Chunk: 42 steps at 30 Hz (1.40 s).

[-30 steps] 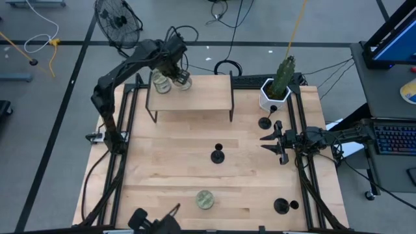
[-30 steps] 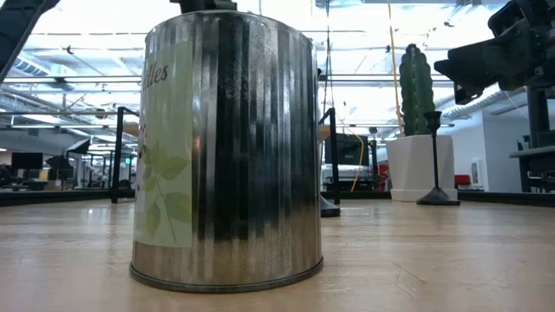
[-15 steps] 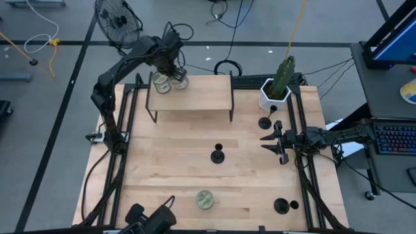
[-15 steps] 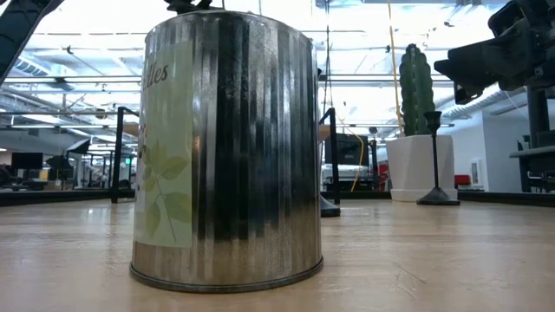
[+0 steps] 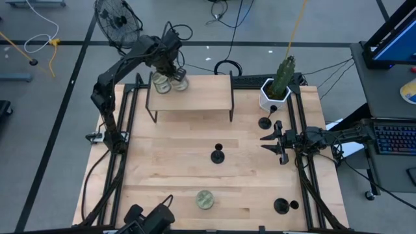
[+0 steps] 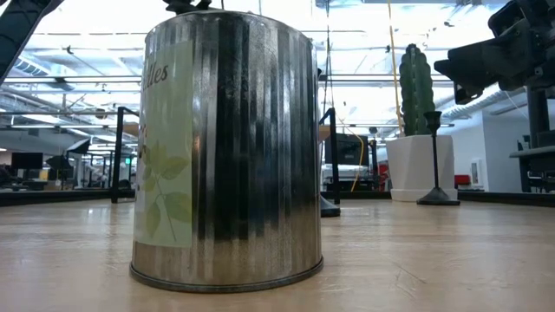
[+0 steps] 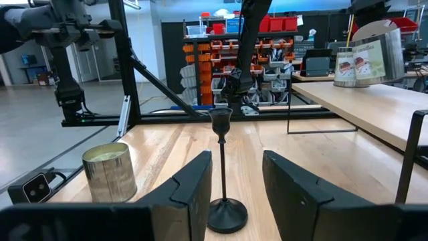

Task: Pick & Place candle stick holders
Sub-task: Put the top green scented candle on the shelf

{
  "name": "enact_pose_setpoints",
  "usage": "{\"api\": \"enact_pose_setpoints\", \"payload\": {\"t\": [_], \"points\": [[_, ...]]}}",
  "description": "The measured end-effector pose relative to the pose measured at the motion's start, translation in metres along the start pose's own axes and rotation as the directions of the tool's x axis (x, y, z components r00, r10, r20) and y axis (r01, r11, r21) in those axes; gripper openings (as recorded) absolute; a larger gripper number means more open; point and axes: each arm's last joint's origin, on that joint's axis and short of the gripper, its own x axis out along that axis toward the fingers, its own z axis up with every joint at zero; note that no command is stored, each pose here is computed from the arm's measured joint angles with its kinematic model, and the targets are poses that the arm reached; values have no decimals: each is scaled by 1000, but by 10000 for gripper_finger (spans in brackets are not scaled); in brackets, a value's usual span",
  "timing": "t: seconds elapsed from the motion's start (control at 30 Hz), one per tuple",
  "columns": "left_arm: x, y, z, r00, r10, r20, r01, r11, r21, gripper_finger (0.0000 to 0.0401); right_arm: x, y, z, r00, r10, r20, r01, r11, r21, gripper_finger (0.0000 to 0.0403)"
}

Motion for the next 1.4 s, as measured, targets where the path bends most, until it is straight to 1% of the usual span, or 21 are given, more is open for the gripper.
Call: {"api": "enact_pose_setpoints", "payload": {"t": [0.2,0.33,0.53,0.73,0.9,1.0,1.23,1.4], "points": [[2,2,0,1000,13,-14,-13,1000,-3,3,0,0,0,1000,0,0,0,1000,1,125],[2,2,1,1000,19,-6,-19,1000,-5,12,0,0,0,1000,0,0,0,1000,2,125],[2,2,1,1000,18,-6,-18,1000,-5,4,0,0,0,1000,0,0,0,1000,2,125],[2,1,0,1000,11,-9,-11,1000,-6,19,0,0,0,1000,0,0,0,1000,2,125],[2,1,2,1000,-1,6,1,1000,-5,6,0,0,0,1000,0,0,0,1000,2,125],[2,0,3,1000,-2,14,2,1000,-1,6,0,0,0,1000,0,0,0,1000,2,125],[2,1,3,1000,-4,12,4,1000,2,52,0,0,0,1000,1,0,-1,1000,2,125],[2,0,3,1000,-3,12,3,1000,3,68,0,0,0,1000,1,0,-1,1000,2,125]]}}
